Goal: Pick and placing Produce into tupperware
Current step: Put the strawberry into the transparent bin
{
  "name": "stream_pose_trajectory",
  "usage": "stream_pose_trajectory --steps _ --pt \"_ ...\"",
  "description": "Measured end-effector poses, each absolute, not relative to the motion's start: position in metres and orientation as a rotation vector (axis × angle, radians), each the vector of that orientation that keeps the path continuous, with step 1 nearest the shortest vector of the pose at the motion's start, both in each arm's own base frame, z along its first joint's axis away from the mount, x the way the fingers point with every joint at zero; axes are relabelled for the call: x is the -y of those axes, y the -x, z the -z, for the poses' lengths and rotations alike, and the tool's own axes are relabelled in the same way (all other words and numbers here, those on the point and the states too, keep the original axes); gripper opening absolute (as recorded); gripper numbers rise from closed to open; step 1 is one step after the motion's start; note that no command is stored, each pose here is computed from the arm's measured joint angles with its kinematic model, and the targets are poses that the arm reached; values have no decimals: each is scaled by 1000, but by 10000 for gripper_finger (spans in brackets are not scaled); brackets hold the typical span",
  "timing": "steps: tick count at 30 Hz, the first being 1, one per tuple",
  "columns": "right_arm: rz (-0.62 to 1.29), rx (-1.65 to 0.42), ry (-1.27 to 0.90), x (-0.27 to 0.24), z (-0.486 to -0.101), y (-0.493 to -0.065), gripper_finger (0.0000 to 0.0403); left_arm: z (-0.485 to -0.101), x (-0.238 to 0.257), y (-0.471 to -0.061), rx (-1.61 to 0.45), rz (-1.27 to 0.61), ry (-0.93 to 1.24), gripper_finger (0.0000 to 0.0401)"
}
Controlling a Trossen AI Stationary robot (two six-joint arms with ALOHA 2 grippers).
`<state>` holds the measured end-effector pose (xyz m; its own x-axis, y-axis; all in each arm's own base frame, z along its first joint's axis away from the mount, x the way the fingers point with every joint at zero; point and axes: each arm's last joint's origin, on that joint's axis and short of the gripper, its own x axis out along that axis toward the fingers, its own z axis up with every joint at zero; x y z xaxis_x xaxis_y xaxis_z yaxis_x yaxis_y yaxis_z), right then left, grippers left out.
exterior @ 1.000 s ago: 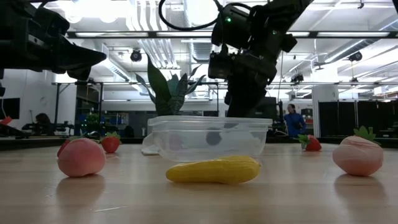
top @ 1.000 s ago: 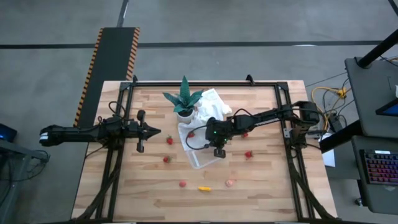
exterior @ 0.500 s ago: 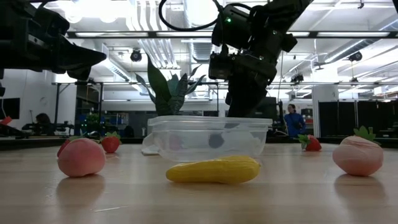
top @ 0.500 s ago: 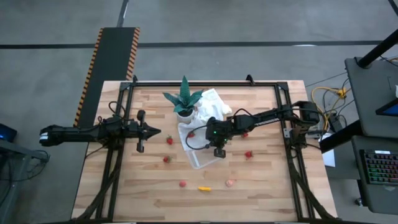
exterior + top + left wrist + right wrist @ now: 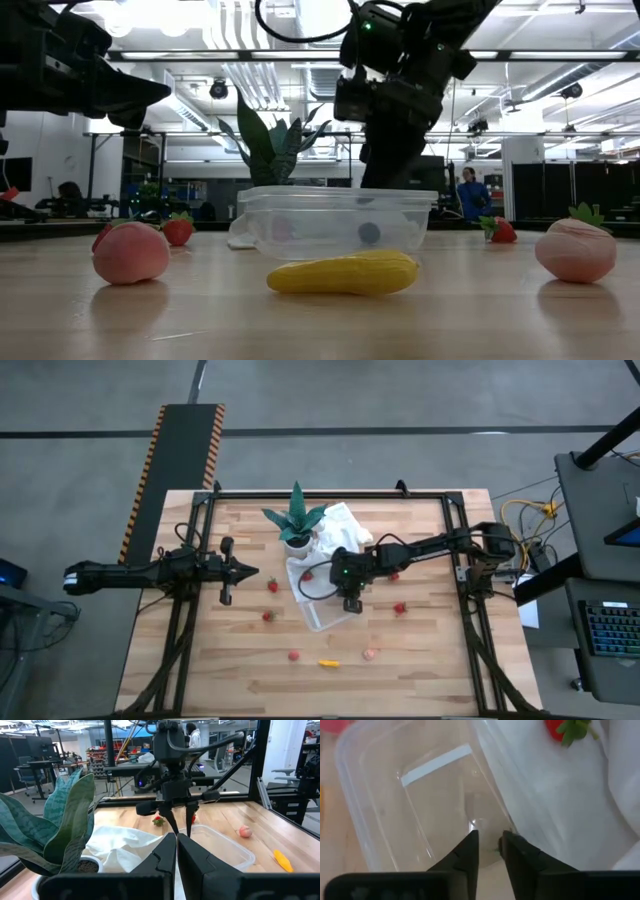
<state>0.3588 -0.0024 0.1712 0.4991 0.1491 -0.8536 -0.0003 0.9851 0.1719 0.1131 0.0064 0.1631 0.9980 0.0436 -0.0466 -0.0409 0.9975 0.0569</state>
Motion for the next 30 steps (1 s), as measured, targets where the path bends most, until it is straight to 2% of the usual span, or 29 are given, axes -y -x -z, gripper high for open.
stream_pose_trajectory --steps 9,18,25,30 --pt "-104 -1095 -129 3 -188 -362 135 -163 -6 -113 -48 -42 -56 0" --pt "-132 -1157 -68 5 -212 -362 136 -163 -6 -113 -48 -42 -56 0" --pt "90 -1351 150 13 -225 -344 127 -163 -6 -113 -49 -42 -56 0" --pt "168 -1391 166 16 -232 -330 126 -163 -6 -113 -48 -42 -56 0"
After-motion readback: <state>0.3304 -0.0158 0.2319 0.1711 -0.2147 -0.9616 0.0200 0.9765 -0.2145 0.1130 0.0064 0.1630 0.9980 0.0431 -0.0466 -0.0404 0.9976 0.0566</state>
